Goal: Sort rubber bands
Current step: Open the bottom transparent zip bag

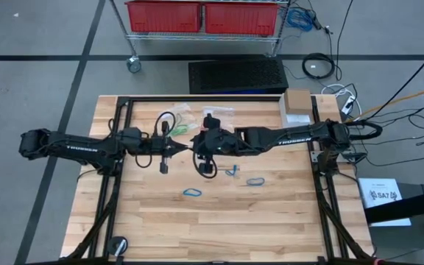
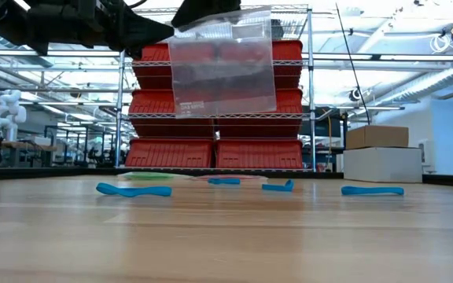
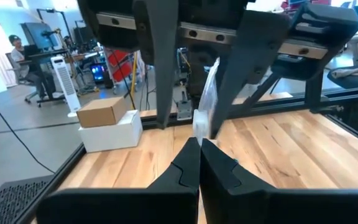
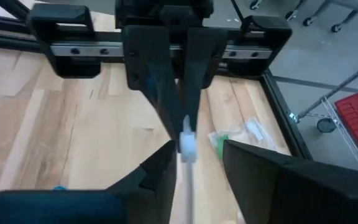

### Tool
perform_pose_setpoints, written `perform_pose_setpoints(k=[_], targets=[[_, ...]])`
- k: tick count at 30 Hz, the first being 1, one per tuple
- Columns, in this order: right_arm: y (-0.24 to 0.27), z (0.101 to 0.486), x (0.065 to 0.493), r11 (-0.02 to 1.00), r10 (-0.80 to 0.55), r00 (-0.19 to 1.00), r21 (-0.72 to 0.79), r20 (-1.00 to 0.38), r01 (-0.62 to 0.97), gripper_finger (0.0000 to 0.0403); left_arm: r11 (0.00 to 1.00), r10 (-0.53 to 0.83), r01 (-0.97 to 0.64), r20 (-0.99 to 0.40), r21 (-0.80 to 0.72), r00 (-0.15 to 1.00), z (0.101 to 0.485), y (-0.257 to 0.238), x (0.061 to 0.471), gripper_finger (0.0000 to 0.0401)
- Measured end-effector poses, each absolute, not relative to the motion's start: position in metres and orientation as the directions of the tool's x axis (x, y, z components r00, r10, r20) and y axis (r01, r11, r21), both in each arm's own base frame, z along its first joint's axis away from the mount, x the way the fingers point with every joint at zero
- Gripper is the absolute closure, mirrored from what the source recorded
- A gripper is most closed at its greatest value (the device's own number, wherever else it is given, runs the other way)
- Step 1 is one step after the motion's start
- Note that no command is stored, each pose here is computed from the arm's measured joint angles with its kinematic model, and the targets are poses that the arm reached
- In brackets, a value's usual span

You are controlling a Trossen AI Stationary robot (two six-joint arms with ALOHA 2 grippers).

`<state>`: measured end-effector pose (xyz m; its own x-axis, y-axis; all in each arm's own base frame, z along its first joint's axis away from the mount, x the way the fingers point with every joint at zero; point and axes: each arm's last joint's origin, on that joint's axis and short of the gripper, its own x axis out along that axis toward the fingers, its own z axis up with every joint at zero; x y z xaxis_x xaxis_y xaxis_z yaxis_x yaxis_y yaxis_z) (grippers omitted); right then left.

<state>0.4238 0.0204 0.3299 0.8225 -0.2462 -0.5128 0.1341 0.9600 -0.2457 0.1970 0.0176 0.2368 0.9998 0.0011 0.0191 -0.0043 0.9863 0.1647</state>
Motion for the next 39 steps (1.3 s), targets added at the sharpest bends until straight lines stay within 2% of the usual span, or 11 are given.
perform_pose_setpoints(k=[3, 10, 20, 27, 39], targets=[[0.018, 0.33, 0.424, 0.958, -0.249, 0.823, -0.256, -0.51, 0.131, 0.0302, 0.986, 0.006, -0.009, 0.02, 0.165, 1.0, 0.237, 0.018, 0.197, 0.0399], [0.017, 0.33, 0.424, 0.957, -0.252, 0.819, -0.259, -0.515, 0.132, 0.0392, 0.986, 0.037, -0.04, 0.019, 0.164, 0.999, 0.237, 0.019, 0.197, 0.0399], [0.019, 0.321, 0.416, 0.957, -0.264, 0.748, -0.265, -0.61, 0.122, 0.0395, 0.984, 0.071, -0.069, -0.007, 0.162, 0.997, 0.234, 0.02, 0.197, 0.04], [0.022, 0.328, 0.399, 0.96, -0.264, 0.701, -0.249, -0.663, 0.126, 0.0396, 0.984, 0.078, -0.077, -0.001, 0.162, 0.997, 0.235, 0.02, 0.197, 0.04], [0.02, 0.323, 0.372, 0.956, -0.293, 0.519, -0.235, -0.803, 0.177, 0.0396, 0.983, 0.084, -0.082, -0.006, 0.162, 0.996, 0.234, 0.02, 0.197, 0.04]])
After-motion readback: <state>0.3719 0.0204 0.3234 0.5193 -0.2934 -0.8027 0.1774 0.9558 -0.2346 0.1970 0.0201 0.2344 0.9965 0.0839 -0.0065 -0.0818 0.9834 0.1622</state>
